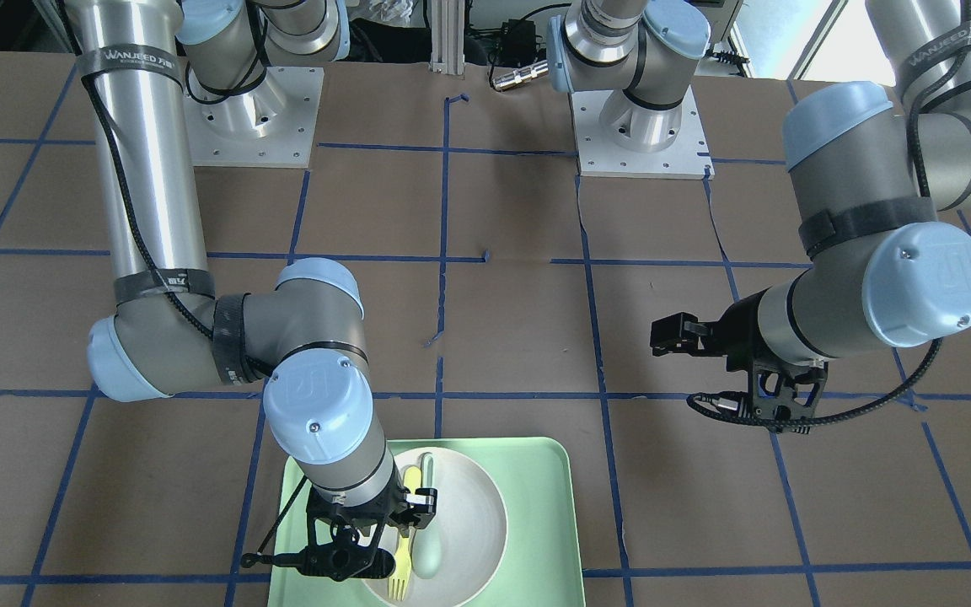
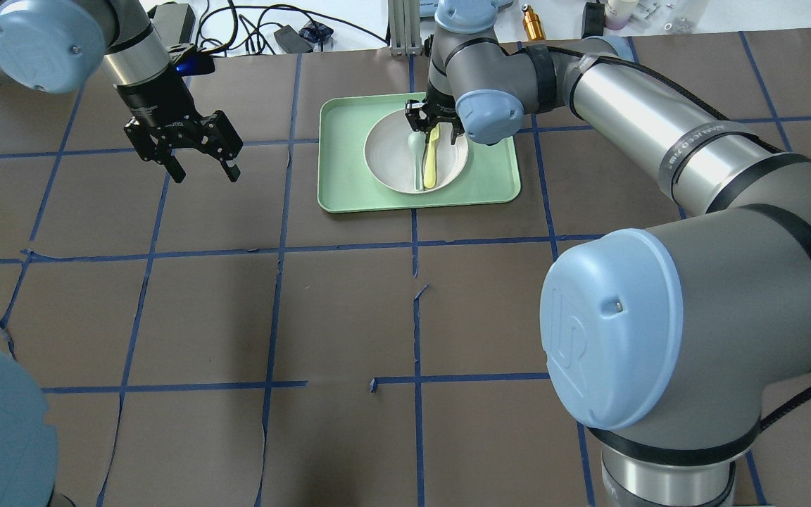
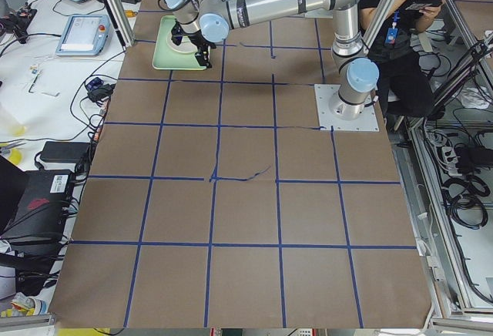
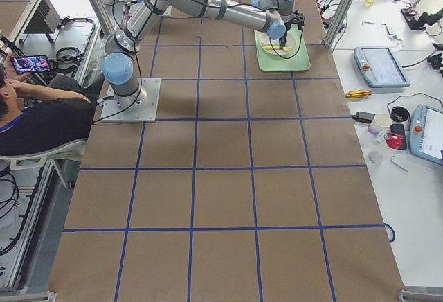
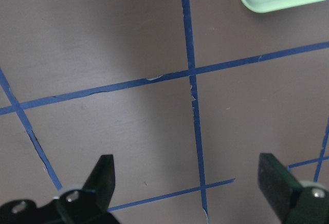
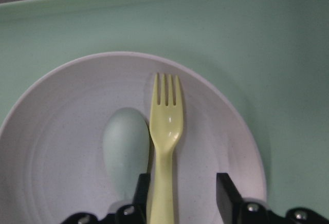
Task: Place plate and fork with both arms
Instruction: 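Lower the right gripper onto the yellow fork and grasp it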
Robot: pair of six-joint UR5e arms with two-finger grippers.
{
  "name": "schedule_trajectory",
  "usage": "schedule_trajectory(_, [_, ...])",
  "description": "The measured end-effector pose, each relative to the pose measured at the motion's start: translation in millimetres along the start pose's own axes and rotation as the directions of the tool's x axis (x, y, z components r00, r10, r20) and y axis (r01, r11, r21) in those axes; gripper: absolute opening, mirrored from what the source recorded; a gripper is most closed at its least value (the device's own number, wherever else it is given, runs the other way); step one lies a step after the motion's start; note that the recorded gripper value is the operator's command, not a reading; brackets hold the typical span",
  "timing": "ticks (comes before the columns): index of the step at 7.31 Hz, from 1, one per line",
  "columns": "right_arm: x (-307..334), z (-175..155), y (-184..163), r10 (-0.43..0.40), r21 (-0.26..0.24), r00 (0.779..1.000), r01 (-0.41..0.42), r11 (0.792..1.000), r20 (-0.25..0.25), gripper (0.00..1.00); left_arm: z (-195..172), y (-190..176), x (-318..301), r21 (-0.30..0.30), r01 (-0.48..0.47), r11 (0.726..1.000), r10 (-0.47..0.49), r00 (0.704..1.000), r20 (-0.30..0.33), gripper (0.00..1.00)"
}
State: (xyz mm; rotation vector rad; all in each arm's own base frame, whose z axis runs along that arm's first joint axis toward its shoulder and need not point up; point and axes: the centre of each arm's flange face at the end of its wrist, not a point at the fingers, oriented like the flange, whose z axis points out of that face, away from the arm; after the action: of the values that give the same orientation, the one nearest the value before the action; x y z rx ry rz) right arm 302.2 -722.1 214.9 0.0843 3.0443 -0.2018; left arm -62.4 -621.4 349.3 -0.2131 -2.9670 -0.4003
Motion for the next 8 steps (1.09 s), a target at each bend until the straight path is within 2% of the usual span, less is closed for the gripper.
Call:
schedule_trajectory(4, [-6,22,6,-0.007,-0.03,1.0,0.007,1.0,0.001,0.5,6,3,0,-0.01,0.003,1.0,-0.003,1.0,-0.005,1.0])
schedule_trajectory(5, [-6,25,7,-0.009,-0.035,1.0,0.009,0.999,0.0,0.42,6,3,0,-0.01,0.003,1.0,-0.003,1.0,-0.005,1.0])
schedule_trajectory(7, [-6,27,7,-0.011,-0.037,1.0,0.011,0.999,-0.001,0.03,6,3,0,-0.01,0.003,1.0,-0.003,1.0,-0.005,1.0])
schedule_trajectory(8, [-6,27,7,-0.013,-0.037,1.0,0.013,0.999,-0.002,0.0,6,3,0,-0.011,0.002,1.0,-0.002,1.0,-0.004,1.0])
